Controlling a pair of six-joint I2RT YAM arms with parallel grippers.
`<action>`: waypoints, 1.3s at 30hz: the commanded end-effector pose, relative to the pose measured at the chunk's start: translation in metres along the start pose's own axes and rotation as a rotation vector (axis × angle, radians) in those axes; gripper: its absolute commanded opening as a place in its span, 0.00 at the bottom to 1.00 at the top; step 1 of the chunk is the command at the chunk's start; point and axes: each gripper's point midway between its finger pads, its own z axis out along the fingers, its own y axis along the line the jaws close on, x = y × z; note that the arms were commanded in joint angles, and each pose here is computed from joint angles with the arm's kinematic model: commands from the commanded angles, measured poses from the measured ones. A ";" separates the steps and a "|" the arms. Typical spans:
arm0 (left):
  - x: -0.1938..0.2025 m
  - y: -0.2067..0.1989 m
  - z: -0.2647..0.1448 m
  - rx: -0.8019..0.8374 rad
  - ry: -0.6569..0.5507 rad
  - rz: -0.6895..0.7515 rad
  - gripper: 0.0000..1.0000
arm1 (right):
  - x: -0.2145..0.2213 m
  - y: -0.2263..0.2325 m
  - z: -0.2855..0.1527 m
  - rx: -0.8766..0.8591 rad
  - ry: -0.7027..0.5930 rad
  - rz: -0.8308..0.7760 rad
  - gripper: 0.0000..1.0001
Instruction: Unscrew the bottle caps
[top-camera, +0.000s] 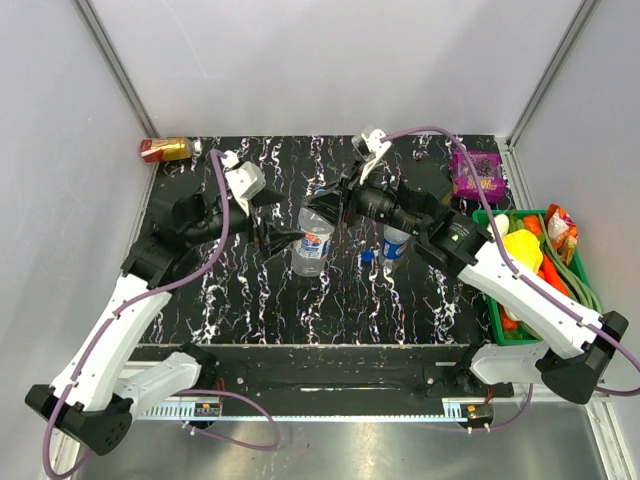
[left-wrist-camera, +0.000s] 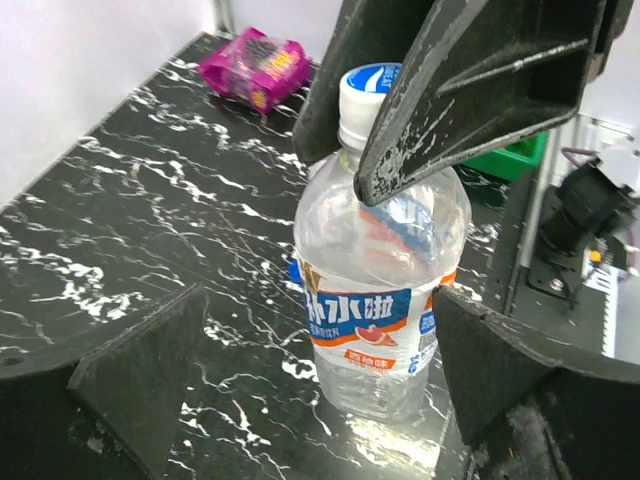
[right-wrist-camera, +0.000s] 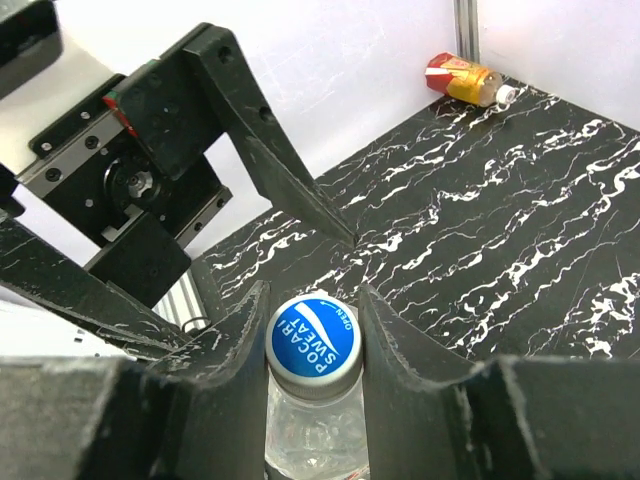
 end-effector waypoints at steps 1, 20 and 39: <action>0.001 -0.022 0.003 0.184 -0.009 -0.063 0.99 | -0.018 0.013 -0.009 -0.042 -0.049 -0.027 0.00; 0.031 -0.045 0.019 0.403 -0.051 -0.184 0.99 | -0.069 0.022 -0.025 -0.032 -0.257 0.013 0.00; 0.041 -0.054 0.026 0.480 0.004 -0.237 0.51 | -0.066 0.027 -0.021 -0.067 -0.249 0.080 0.16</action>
